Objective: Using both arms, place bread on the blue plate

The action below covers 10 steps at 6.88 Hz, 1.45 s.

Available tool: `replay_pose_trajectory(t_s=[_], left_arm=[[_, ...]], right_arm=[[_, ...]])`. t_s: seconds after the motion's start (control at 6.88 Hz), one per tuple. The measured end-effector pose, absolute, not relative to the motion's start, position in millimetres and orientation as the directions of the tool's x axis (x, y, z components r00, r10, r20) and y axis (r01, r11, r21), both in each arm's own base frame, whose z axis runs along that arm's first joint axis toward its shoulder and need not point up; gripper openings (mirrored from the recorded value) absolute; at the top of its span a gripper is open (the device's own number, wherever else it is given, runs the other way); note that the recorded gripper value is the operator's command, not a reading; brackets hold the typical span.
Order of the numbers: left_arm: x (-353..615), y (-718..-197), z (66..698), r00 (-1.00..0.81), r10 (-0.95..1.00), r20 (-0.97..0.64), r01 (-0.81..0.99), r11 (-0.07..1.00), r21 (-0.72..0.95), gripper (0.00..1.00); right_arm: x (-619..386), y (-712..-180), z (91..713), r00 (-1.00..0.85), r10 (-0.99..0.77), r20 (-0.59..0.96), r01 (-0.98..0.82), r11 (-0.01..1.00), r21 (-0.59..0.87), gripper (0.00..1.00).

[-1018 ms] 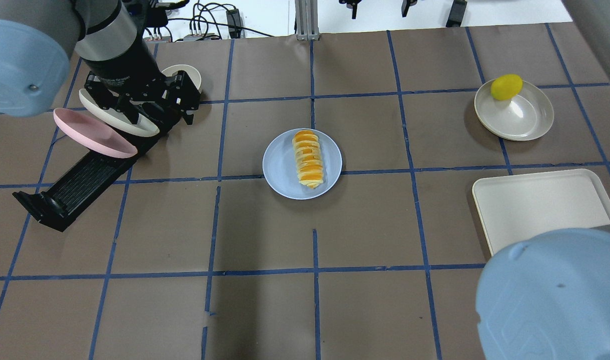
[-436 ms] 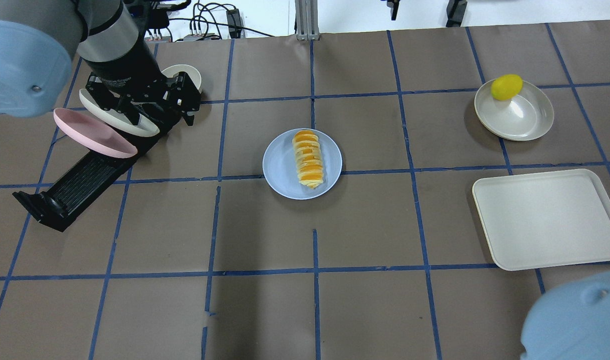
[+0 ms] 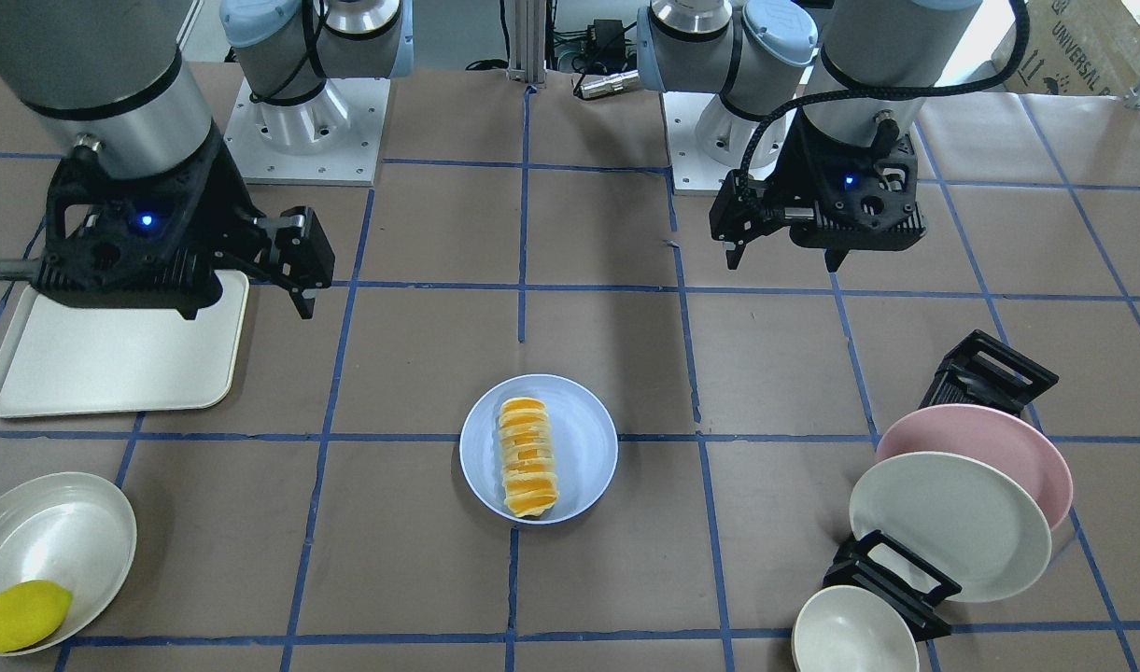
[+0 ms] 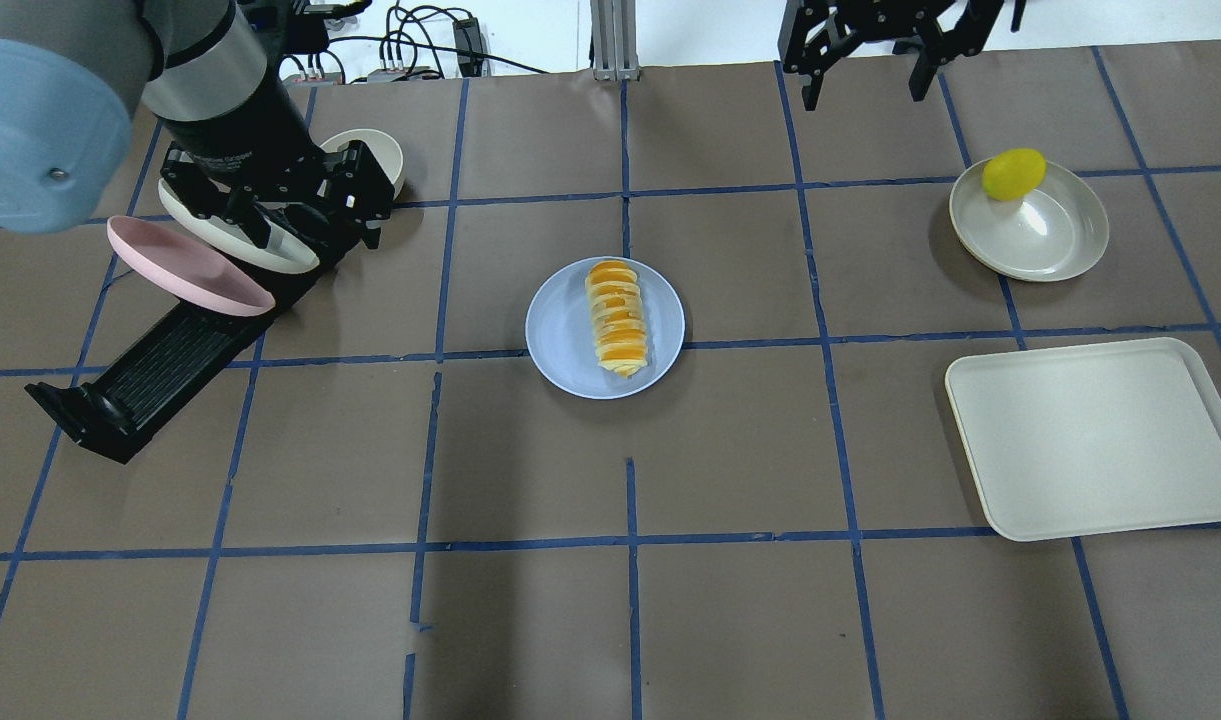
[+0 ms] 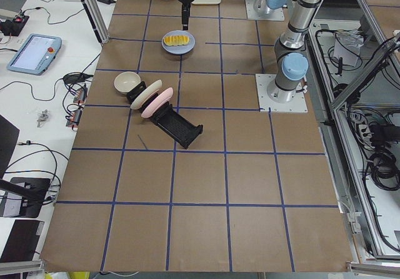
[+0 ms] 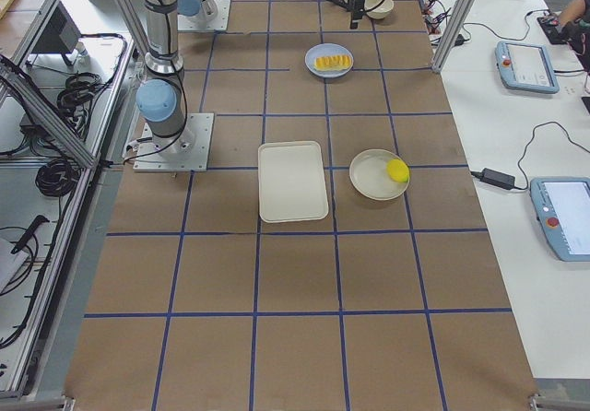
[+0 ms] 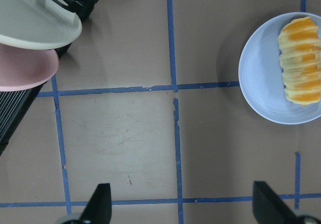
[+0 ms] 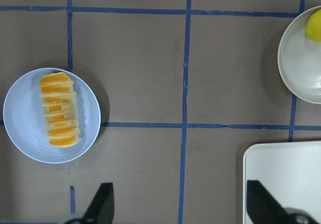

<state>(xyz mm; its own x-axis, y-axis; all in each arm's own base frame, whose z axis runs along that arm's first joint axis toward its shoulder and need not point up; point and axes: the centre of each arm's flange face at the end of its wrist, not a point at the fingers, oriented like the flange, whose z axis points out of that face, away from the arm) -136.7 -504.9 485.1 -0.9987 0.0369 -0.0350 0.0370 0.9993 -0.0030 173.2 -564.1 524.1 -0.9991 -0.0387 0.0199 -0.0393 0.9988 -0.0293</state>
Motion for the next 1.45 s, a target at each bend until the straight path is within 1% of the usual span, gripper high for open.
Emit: replay_pose_trajectory(t_s=[0.29,0.44,0.87,1.45], left_arm=[[-133,-500,486,-0.999,0.036,-0.024,0.035,0.999,0.035,1.0],[-133,-500,487,-0.999,0.035,-0.009,0.035,0.999,0.039,1.0],[-135,-500,485,-0.999,0.037,0.008,0.037,0.998,0.041,1.0],[-134,-501,484,-0.999,0.036,0.01,0.036,0.999,0.041,1.0]], right_arm=[[169,-496,501,-0.999,-0.035,0.022,-0.035,0.999,-0.014,1.0],[168,-476,496,-0.999,-0.027,0.024,-0.027,1.0,-0.005,1.0],[166,-464,493,-0.999,-0.021,0.028,-0.02,0.999,0.034,1.0],[165,-463,490,-0.999,-0.021,0.03,-0.019,0.998,0.053,1.0]])
